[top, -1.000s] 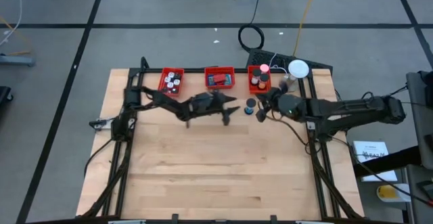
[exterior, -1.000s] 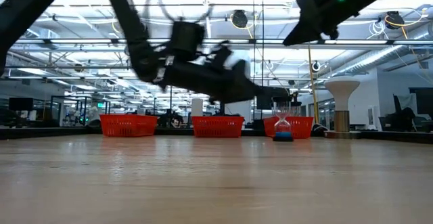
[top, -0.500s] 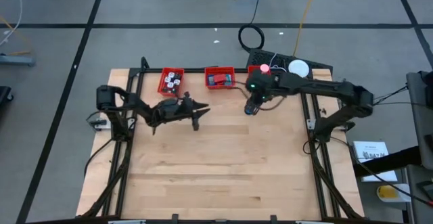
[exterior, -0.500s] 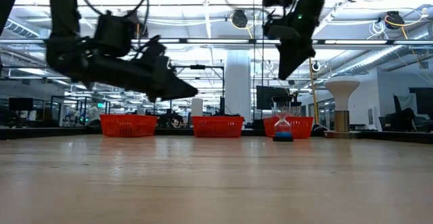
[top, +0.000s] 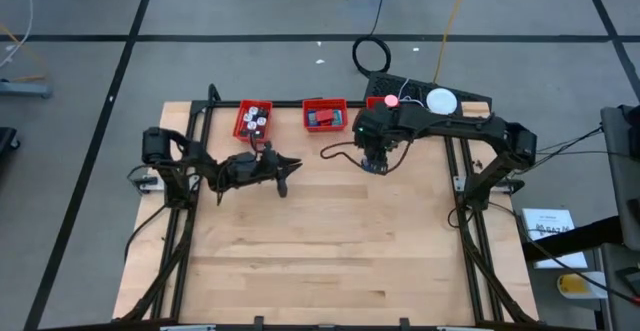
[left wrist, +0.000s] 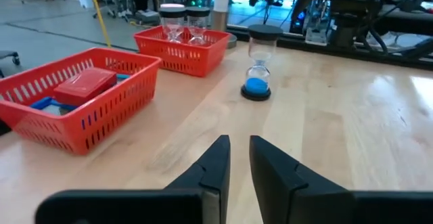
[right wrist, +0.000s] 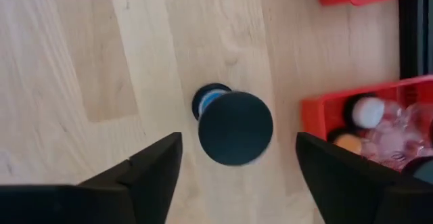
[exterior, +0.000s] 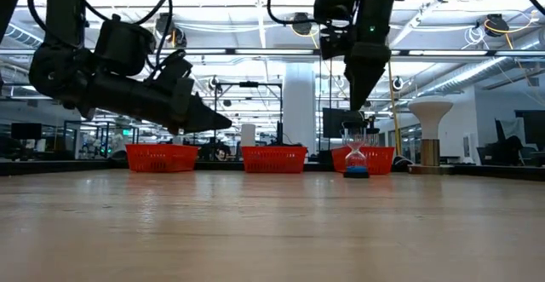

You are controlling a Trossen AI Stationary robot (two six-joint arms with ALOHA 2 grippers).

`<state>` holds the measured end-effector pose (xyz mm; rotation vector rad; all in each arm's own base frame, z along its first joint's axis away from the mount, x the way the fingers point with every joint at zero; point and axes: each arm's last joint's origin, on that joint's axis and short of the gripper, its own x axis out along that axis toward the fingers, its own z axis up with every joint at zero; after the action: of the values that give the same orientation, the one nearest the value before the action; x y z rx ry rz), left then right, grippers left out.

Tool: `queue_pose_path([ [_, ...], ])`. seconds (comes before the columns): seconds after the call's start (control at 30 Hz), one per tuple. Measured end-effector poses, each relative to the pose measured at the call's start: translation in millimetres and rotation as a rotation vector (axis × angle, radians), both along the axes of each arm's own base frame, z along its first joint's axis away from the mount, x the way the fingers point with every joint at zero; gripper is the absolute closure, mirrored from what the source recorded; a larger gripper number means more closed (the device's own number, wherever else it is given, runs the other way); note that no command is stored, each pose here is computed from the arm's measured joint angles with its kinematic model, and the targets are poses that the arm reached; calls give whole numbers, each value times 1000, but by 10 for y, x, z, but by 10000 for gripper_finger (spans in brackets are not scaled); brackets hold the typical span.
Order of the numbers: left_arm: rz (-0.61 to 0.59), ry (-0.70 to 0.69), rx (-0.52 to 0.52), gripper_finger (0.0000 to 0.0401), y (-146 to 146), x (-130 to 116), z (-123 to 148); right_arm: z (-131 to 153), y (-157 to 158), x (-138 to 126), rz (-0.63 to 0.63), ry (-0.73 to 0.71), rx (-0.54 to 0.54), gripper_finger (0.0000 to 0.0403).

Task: Pick & Place Office items
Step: Put the blue hour glass into the right red bin

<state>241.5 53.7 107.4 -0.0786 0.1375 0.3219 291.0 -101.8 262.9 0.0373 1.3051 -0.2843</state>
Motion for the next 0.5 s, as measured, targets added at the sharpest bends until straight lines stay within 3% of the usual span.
queue_pose_path([
  [0.17,23,7,23,349,-45,10,1,-19,-8,25,124,14,-32,106],
  [0.5,22,32,40,350,-53,8,-17,-237,-27,145,357,86,-20,120],
])
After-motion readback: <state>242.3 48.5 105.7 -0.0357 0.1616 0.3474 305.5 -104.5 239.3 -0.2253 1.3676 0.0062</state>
